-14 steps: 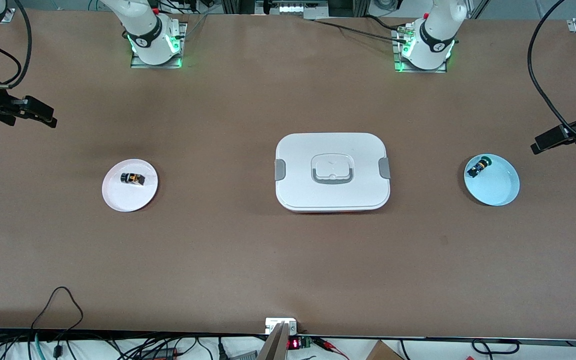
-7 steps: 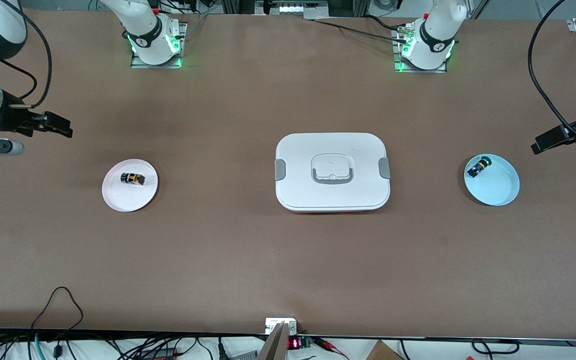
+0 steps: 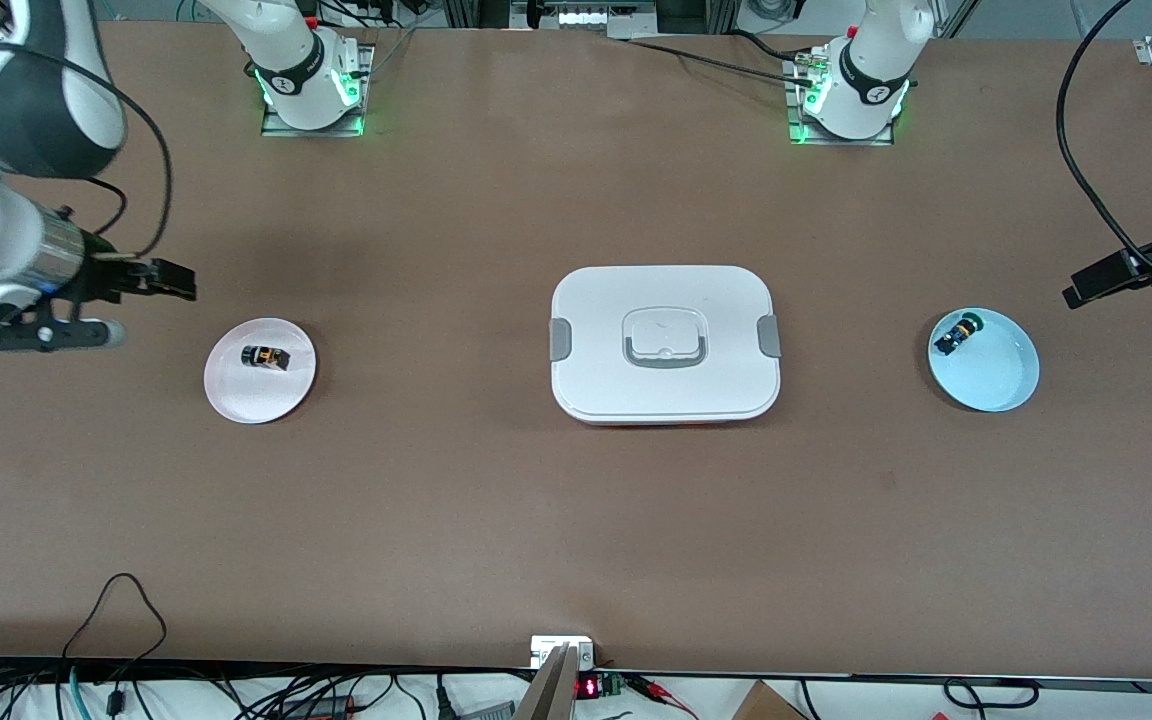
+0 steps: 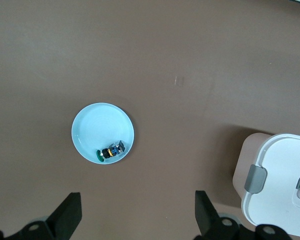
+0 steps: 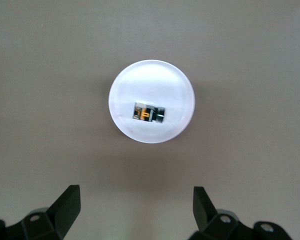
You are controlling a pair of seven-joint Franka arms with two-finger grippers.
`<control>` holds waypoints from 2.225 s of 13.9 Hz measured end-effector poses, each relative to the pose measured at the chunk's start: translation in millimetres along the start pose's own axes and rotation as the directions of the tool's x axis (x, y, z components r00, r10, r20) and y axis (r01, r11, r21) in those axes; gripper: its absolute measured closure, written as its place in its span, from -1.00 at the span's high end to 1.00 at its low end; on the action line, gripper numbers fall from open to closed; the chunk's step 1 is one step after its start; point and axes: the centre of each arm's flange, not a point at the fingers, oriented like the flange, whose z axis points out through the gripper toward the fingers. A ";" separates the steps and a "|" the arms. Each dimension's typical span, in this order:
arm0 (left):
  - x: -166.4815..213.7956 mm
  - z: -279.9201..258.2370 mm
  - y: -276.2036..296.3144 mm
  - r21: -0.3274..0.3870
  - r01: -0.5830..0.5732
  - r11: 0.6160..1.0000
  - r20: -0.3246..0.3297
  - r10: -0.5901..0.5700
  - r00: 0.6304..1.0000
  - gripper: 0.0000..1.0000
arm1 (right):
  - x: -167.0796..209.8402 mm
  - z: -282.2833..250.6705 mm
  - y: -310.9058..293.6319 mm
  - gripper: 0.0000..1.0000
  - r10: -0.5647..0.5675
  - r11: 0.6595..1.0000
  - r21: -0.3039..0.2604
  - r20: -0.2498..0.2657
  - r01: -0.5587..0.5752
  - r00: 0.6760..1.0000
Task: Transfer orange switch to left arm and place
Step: 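Move the right gripper down over the switch on the white plate, then close the right gripper on the black-orange switch and lift it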
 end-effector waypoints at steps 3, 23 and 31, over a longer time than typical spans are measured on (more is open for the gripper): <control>0.0 0.0 -0.2 0.000 0.000 1.000 0.000 0.000 1.000 1.00 | 20.6 29.3 -31.7 1.00 -0.028 1.000 -0.012 -0.003 0.028 1.000; -3.3 -8.1 3.2 -0.003 -0.007 1.000 -0.015 0.007 1.000 1.00 | 35.2 225.8 17.0 1.00 0.053 0.999 0.000 -0.147 -0.054 0.988; -3.6 -9.2 4.7 -0.004 -0.009 1.000 -0.017 0.009 1.000 1.00 | 24.1 249.7 18.0 1.00 0.080 0.997 0.017 -0.122 -0.079 0.989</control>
